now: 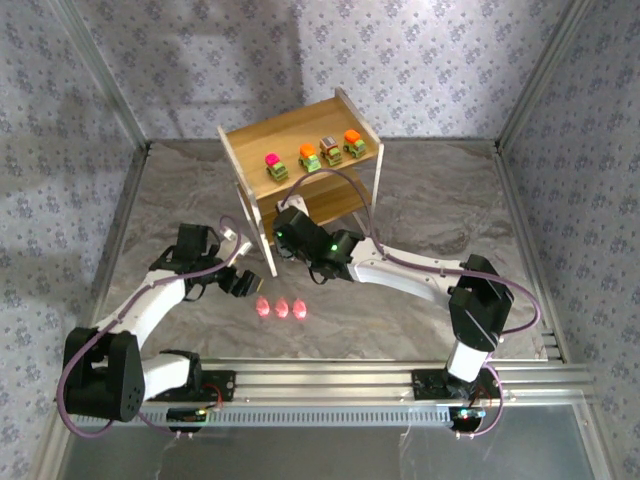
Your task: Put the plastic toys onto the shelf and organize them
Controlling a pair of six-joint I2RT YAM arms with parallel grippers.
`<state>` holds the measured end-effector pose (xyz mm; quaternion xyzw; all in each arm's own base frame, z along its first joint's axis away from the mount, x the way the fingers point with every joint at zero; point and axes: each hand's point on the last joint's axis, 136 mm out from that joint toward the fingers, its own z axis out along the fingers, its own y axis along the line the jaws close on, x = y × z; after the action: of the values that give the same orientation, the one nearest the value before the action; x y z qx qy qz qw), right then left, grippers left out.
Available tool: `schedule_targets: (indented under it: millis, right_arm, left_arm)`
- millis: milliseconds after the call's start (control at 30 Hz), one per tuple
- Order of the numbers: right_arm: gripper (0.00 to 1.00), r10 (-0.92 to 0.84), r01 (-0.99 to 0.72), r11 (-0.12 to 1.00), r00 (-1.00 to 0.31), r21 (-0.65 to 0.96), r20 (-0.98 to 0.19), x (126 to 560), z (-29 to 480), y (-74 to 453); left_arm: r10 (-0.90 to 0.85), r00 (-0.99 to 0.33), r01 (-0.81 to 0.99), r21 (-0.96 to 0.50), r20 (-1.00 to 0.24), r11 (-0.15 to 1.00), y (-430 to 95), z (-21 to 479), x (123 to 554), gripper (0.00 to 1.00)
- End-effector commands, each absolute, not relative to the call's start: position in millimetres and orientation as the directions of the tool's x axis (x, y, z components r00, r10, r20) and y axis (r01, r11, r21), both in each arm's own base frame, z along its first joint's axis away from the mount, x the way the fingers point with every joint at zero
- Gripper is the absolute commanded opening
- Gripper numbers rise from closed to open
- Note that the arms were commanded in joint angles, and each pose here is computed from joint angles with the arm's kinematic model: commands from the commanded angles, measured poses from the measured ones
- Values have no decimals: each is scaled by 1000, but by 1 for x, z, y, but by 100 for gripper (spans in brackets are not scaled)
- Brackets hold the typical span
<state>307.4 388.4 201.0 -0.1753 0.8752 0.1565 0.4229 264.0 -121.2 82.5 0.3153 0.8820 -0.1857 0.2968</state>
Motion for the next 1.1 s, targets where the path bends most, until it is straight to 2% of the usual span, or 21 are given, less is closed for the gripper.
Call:
schedule_targets:
  millis: [0,1067]
  right_arm:
    - [36,-162,-441,890,-547,118,-821,313,216,395]
    - [40,-217,-419,906,-572,54,-791,324,204,395]
  left_arm:
    - [448,-614,680,-147,-650,718,-125,85,260,96]
    - [449,-614,679,-145,-650,719,-124,85,259,95]
